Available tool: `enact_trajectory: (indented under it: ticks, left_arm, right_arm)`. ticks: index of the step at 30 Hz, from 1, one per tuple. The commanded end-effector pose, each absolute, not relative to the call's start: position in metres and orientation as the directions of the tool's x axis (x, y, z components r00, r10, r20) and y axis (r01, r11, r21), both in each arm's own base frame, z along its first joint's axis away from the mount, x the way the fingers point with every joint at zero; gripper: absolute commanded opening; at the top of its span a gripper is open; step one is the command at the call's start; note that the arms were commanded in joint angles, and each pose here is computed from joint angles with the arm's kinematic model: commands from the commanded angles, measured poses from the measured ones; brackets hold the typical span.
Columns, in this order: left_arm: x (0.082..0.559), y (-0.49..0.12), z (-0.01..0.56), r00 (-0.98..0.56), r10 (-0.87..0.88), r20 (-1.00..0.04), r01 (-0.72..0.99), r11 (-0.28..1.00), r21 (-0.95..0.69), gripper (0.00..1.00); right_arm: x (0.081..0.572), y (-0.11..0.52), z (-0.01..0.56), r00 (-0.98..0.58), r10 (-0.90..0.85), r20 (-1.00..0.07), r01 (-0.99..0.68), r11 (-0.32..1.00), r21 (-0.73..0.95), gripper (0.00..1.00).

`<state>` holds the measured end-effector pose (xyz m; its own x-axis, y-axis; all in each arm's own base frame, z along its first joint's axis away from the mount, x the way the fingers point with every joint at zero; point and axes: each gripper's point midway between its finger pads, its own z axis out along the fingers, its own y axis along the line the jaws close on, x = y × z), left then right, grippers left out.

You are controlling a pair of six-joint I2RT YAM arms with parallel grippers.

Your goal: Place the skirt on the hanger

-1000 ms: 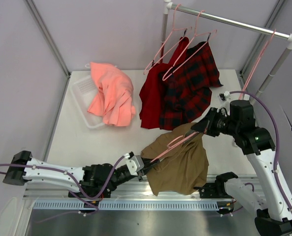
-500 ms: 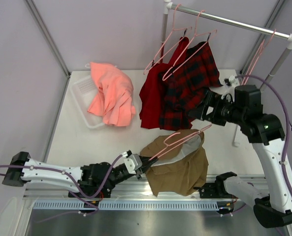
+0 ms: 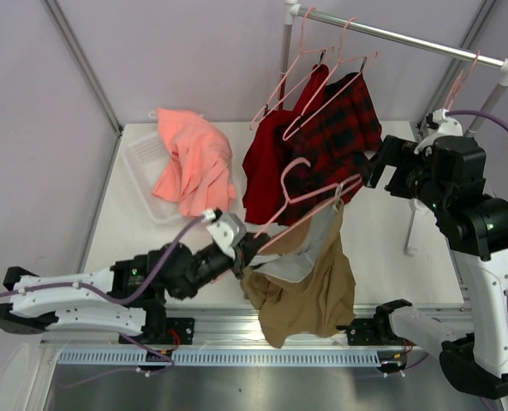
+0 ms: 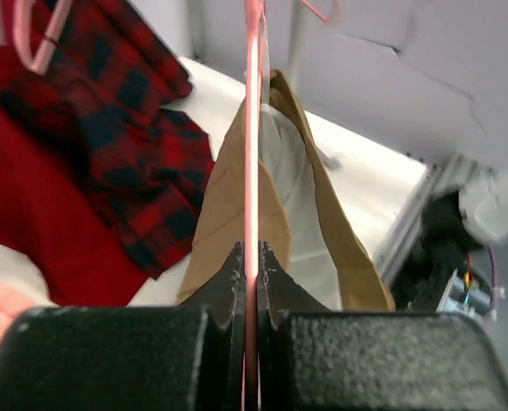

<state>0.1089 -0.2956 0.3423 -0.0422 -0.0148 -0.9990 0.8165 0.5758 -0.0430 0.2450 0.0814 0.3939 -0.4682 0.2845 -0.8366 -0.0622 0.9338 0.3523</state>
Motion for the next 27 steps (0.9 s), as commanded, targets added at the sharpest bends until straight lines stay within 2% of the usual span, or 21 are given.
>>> enact_trajectory:
  ticks: [1, 3, 5, 7, 8, 9, 10, 11, 13, 14, 16, 18, 21, 24, 27]
  left_arm:
    - [0.133, -0.297, 0.372, -0.121, -0.023, -0.992, 0.762, 0.639, -0.108, 0.00]
    - [0.145, -0.302, 0.404, -0.114, -0.047, -0.992, 0.760, 0.639, -0.117, 0.00]
    - [0.156, -0.323, 0.406, -0.135, 0.021, -0.991, 0.767, 0.635, -0.091, 0.00]
    - [0.174, -0.324, 0.441, -0.137, -0.014, -0.991, 0.750, 0.652, -0.113, 0.00]
    - [0.181, -0.345, 0.428, -0.160, 0.039, -0.986, 0.762, 0.640, -0.099, 0.00]
    - [0.192, -0.345, 0.445, -0.154, 0.013, -0.988, 0.750, 0.653, -0.108, 0.00]
    - [0.196, -0.348, 0.458, -0.139, 0.014, -0.990, 0.753, 0.651, -0.096, 0.00]
    - [0.206, -0.364, 0.447, -0.145, 0.050, -0.988, 0.752, 0.654, -0.077, 0.00]
    - [0.214, -0.370, 0.480, -0.095, 0.008, -0.995, 0.759, 0.648, -0.067, 0.00]
    - [0.224, -0.387, 0.466, -0.107, 0.047, -0.993, 0.755, 0.654, -0.050, 0.00]
    - [0.237, -0.389, 0.505, -0.062, -0.013, -0.998, 0.746, 0.664, -0.055, 0.00]
    - [0.260, -0.406, 0.503, -0.066, 0.002, -0.998, 0.736, 0.675, -0.048, 0.00]
    - [0.289, -0.418, 0.516, -0.037, -0.034, -0.999, 0.714, 0.699, -0.050, 0.00]
    - [0.304, -0.417, 0.542, 0.027, -0.115, -0.993, 0.709, 0.702, -0.062, 0.00]
    - [0.316, -0.428, 0.542, 0.089, -0.146, -0.985, 0.714, 0.699, -0.039, 0.01]
  right_arm:
    - [0.242, 0.054, 0.413, -0.343, 0.298, -0.891, 0.020, 0.950, 0.311, 0.99]
    - [0.236, 0.049, 0.417, -0.320, 0.305, -0.897, 0.028, 0.949, 0.313, 0.99]
    - [0.232, 0.049, 0.417, -0.305, 0.291, -0.907, 0.005, 0.953, 0.303, 1.00]
    - [0.224, 0.048, 0.411, -0.280, 0.279, -0.919, -0.019, 0.955, 0.296, 0.99]
    - [0.221, 0.047, 0.410, -0.269, 0.270, -0.924, -0.028, 0.957, 0.288, 0.99]
    - [0.216, 0.047, 0.409, -0.244, 0.273, -0.931, -0.043, 0.956, 0.292, 1.00]
    - [0.214, 0.048, 0.409, -0.229, 0.270, -0.935, -0.061, 0.955, 0.291, 0.99]
    - [0.212, 0.052, 0.410, -0.217, 0.263, -0.940, -0.094, 0.953, 0.289, 0.99]
    - [0.207, 0.067, 0.413, -0.188, 0.257, -0.948, -0.201, 0.935, 0.293, 1.00]
    - [0.207, 0.068, 0.411, -0.183, 0.261, -0.948, -0.208, 0.932, 0.297, 1.00]
    - [0.210, 0.070, 0.405, -0.190, 0.258, -0.947, -0.214, 0.931, 0.296, 0.99]
    - [0.210, 0.081, 0.401, -0.213, 0.227, -0.950, -0.276, 0.919, 0.281, 0.99]
    - [0.215, 0.082, 0.395, -0.236, 0.218, -0.947, -0.266, 0.923, 0.279, 0.99]
    - [0.216, 0.074, 0.402, -0.200, 0.238, -0.950, -0.231, 0.931, 0.282, 0.99]
    - [0.210, 0.072, 0.409, -0.138, 0.249, -0.959, -0.244, 0.929, 0.277, 1.00]
